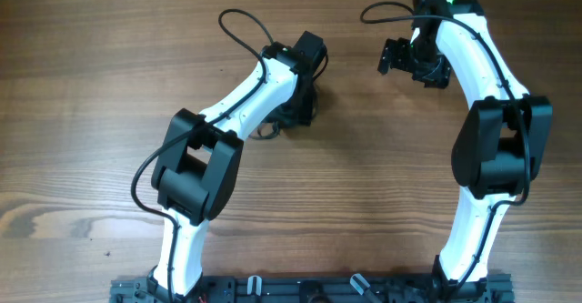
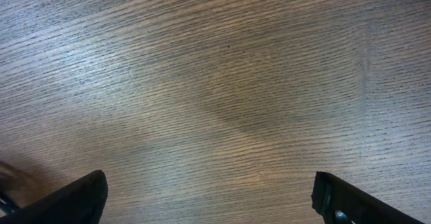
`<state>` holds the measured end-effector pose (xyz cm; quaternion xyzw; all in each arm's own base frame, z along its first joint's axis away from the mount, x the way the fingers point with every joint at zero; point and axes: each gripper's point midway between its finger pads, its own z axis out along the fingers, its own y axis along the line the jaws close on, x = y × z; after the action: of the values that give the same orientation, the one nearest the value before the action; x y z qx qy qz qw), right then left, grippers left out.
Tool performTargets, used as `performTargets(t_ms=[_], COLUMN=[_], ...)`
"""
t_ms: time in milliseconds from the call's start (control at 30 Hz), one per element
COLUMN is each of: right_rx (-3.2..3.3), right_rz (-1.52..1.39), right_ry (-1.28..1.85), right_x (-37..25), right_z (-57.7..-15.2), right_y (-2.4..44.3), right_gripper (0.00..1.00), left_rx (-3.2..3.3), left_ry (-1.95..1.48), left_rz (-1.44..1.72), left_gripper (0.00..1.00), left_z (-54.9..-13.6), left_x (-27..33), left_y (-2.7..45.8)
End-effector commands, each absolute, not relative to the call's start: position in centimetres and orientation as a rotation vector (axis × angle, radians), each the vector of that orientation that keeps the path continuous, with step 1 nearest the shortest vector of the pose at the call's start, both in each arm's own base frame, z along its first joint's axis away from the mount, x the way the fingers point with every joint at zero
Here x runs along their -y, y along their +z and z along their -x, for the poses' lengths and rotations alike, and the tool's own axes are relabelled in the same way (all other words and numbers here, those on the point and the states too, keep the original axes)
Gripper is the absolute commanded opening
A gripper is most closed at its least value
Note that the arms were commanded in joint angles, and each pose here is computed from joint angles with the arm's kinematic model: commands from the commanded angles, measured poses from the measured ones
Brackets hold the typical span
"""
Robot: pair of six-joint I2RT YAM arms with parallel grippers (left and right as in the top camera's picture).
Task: Untangle cables
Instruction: 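Lower the left gripper onto the cable bundle and grasp a loop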
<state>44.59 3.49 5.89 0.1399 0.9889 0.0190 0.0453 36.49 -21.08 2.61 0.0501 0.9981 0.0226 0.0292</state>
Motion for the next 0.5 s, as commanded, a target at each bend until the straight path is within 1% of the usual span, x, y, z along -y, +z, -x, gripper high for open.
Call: performTargets(t_ms=[0,167,233,267,300,367,433,467], right_rx=[-3.037,-3.050,-3.063,-3.074,-3.079,-3.063,-3.059,-3.061], right_rz=[-0.403,-0.379,-0.351,-0.292,-0.201,-0.085,-0.067,-0.057], right_ry=[0.061,0.058,0.067,0.116,0.219,0.432,0.469,0.475], right_x=[-3.7,-3.7,-3.8,-4.4,-5.6,-7.9,-8.3,-8.4], right_z=[-44.3,-44.1,-43.8,-43.8,-43.8,-43.8,-43.7,-43.7], right_y=[5.6,5.6,5.6,5.7,5.8,6.3,6.4,6.4], right_gripper=[1.00,1.00,1.00,1.00,0.99,0.99,0.98,0.98], left_rx=[-3.061,-3.071,-3.095,-3.105,-3.109,-3.051,-2.915,-2.862], left_ry=[0.142,0.147,0.091,0.037,-0.044,-0.434,-0.752,-0.831], left_rz=[-0.199,-0.181,-0.129,-0.104,-0.074,-0.057,-0.022,-0.007], left_gripper=[0.04,0.04,0.04,0.04,0.04,0.04,0.04,0.04], left_z=[-36.9,-36.9,-36.9,-36.9,-37.1,-37.7,-38.2,-38.2], left_x=[20.0,19.4,18.6,18.5,18.5,19.6,19.6,19.2], left_y=[2.3,2.4,4.0,5.0,6.4,12.3,18.5,20.6])
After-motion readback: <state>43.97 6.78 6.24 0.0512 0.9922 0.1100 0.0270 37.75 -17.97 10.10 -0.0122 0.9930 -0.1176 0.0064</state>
